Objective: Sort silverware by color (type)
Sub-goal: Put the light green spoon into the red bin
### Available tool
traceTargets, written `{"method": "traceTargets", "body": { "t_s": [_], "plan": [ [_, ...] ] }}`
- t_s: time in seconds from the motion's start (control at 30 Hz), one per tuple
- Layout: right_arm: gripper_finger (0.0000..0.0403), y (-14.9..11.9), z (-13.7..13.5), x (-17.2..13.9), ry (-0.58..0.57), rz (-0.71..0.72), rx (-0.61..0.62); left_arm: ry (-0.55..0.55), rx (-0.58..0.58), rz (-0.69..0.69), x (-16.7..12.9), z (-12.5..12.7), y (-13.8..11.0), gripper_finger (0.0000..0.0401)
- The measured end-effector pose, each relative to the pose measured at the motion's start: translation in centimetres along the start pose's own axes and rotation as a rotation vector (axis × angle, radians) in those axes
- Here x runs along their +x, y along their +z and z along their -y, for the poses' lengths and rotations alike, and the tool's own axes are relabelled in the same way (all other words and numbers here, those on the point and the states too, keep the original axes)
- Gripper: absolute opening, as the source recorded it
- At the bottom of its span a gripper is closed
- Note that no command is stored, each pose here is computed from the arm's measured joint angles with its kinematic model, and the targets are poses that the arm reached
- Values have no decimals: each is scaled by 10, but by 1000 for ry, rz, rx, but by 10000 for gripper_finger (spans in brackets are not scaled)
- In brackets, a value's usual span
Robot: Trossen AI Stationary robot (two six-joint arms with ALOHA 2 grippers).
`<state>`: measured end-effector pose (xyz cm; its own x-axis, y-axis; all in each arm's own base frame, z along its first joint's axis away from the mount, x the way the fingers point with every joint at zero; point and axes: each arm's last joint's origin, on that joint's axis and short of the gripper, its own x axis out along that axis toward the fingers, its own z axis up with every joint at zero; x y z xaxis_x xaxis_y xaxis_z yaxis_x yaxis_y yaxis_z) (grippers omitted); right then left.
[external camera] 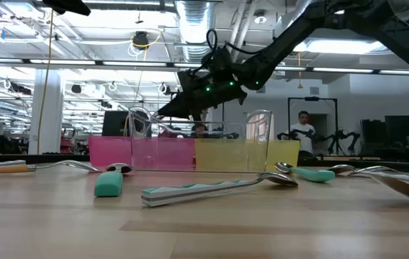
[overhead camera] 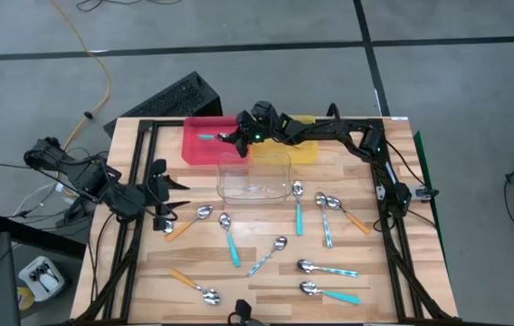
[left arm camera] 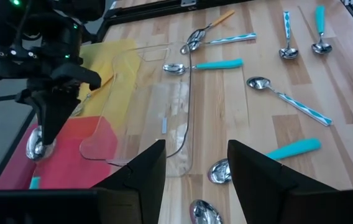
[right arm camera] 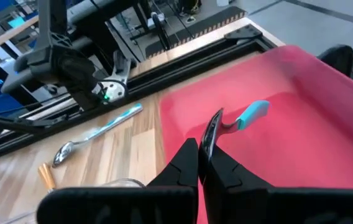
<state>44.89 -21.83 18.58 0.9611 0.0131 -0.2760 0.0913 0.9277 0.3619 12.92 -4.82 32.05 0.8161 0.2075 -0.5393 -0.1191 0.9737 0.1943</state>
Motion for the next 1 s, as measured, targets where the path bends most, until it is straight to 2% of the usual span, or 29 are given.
{"method": "traceTargets", "body": {
  "t_s": [0.2,0.43,0.83,1.0],
  "plan": [
    [22,0,4,-2,-13,-2,21,0,-1,1,0,0,0,158],
    [44,0,5,-2,-39,3,52,0,0,0,0,0,0,158],
    [44,0,5,-2,-48,4,59,0,0,-1,0,0,0,158],
    [55,-1,6,-2,-88,7,63,0,0,-1,0,0,0,158]
  ]
}}
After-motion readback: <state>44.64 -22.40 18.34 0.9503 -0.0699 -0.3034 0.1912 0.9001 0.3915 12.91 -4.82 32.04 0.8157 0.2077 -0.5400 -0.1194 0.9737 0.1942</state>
